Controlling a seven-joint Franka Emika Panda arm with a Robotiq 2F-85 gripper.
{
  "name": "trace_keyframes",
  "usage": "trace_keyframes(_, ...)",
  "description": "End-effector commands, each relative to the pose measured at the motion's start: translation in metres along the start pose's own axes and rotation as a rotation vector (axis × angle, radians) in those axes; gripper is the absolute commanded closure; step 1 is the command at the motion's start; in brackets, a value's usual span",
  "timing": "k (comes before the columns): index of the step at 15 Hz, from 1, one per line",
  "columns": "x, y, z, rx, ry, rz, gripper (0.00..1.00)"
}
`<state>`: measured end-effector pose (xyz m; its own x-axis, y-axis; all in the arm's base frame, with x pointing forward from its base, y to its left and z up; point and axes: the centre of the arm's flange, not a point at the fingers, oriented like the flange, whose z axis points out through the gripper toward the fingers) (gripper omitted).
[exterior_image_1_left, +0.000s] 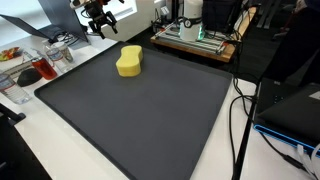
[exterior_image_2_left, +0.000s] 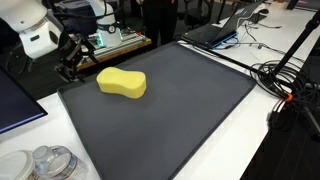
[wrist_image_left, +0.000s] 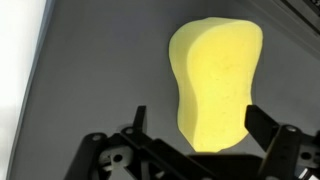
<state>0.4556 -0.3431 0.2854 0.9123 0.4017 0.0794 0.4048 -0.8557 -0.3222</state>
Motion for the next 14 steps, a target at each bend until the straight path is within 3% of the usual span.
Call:
trace_keyframes(1,0.031,0.002,-0.005,-0.002,-0.063,-0.052,0.00)
trace_keyframes(9,0.104,-0.035,0.002,-0.074,-0.195,-0.173,0.00)
trace_keyframes(14,0.155,-0.056,0.005,-0.070,-0.286,-0.266,0.00)
